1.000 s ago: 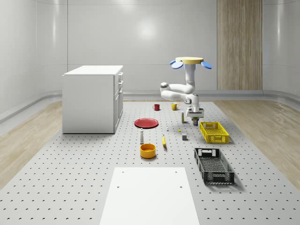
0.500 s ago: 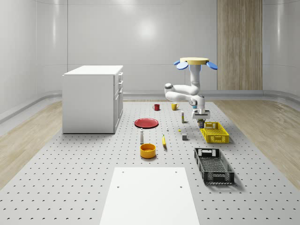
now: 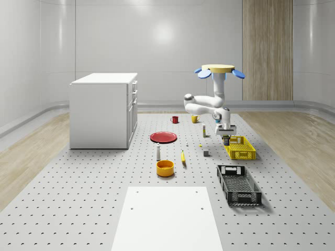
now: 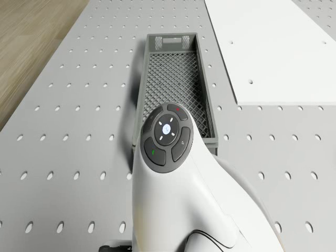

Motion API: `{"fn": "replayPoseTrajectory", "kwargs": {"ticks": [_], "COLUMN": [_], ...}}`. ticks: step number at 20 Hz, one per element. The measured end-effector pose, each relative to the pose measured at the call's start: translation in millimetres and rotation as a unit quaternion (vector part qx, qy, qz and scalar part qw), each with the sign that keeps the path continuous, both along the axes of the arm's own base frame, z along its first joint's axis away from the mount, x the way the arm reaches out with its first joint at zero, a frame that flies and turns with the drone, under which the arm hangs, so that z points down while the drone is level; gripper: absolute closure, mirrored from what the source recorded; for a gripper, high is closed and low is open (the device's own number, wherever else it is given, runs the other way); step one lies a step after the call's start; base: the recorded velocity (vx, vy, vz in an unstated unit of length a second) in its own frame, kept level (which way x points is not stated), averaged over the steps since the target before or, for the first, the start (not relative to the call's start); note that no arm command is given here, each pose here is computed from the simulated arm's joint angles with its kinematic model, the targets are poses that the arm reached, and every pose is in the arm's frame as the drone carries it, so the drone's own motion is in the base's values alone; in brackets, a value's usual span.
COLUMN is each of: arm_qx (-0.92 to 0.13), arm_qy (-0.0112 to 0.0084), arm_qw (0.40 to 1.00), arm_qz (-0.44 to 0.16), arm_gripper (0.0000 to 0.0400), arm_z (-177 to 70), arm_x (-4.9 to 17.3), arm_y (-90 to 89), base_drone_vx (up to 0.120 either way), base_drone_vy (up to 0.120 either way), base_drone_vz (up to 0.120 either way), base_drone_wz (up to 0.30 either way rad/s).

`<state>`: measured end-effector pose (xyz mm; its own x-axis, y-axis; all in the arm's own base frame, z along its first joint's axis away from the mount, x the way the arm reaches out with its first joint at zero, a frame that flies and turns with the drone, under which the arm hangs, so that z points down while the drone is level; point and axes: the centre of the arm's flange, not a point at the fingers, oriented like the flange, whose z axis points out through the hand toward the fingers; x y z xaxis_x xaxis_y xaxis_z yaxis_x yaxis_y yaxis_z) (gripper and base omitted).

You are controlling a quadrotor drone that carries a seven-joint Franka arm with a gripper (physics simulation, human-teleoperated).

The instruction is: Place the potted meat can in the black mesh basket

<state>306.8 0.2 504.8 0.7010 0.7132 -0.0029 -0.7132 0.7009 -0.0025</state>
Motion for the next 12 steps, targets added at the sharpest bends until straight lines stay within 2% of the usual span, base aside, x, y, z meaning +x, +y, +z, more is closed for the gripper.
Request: {"fn": "replayPoseTrajectory", "kwargs": {"ticks": [12], "arm_qx": [0.000], "arm_qy": [0.0000], "arm_qw": [1.000], "arm_qz": [0.000], "arm_gripper": [0.0118], "arm_z": [0.0], "arm_x": [0.0], "arm_y": [0.0], "base_drone_vx": [0.120], "base_drone_vy": [0.000], "base_drone_vz": [0.000], "base_drone_wz": [0.000]}}
